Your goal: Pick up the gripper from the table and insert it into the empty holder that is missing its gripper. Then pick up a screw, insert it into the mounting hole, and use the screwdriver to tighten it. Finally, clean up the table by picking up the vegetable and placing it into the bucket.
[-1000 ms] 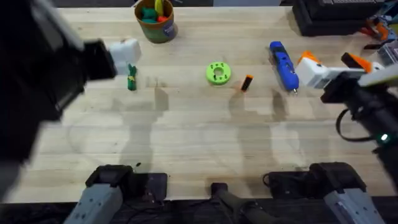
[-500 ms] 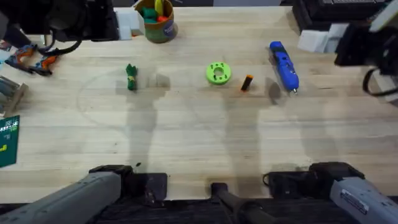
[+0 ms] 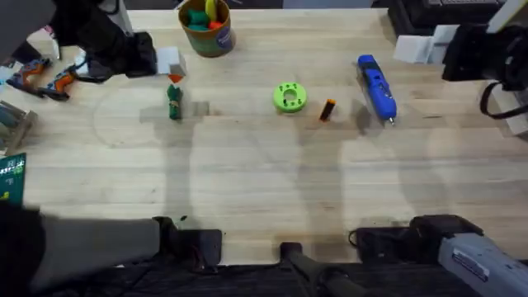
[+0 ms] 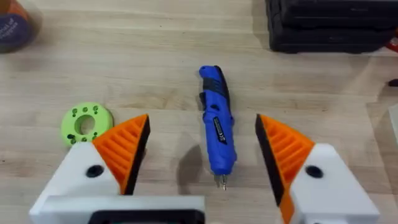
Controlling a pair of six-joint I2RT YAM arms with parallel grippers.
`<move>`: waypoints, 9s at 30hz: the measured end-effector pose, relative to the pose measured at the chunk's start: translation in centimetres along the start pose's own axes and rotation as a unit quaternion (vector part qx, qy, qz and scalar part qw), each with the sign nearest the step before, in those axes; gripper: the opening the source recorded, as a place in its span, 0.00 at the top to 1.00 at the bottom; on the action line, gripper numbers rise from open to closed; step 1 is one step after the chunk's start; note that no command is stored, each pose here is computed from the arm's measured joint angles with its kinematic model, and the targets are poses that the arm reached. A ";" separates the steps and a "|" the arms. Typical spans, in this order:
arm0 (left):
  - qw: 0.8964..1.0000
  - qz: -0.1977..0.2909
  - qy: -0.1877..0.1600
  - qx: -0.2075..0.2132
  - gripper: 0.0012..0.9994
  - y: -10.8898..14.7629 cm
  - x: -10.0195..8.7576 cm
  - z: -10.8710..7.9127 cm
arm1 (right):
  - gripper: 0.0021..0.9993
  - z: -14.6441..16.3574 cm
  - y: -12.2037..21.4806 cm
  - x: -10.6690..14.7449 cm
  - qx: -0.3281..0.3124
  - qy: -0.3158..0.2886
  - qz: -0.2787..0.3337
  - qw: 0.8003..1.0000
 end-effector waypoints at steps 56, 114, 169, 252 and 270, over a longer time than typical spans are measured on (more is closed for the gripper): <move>0.963 -0.239 -0.018 0.125 0.01 14.2 -0.7 -4.8 | 0.01 0.0 0.0 0.0 0.000 0.000 0.000 1.000; 0.803 -0.556 -0.125 0.174 0.01 1.4 14.4 -8.8 | 0.01 0.0 0.0 0.0 0.000 0.000 0.000 1.000; 0.699 -0.548 -0.319 0.330 0.01 2.6 17.7 -14.0 | 0.01 2.1 0.2 1.1 -0.092 -0.049 0.041 0.994; 0.699 -0.548 -0.319 0.330 0.01 2.6 17.7 -14.0 | 0.19 11.1 -12.3 10.2 0.195 -0.230 0.356 0.885; 0.699 -0.548 -0.319 0.330 0.01 2.6 17.7 -14.0 | 0.99 11.4 -11.3 9.6 0.168 -0.225 0.363 0.889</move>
Point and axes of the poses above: each hand's point on the last joint's axis, 136 mm out from that joint toward the fingers, its own y axis back along the fingers, its own z axis along the line the jaws close on, x = y × z, the point moved 6 cm from there along y, back along the fingers, and after that the axes turned 11 degrees about -y, right-handed, at the moved point
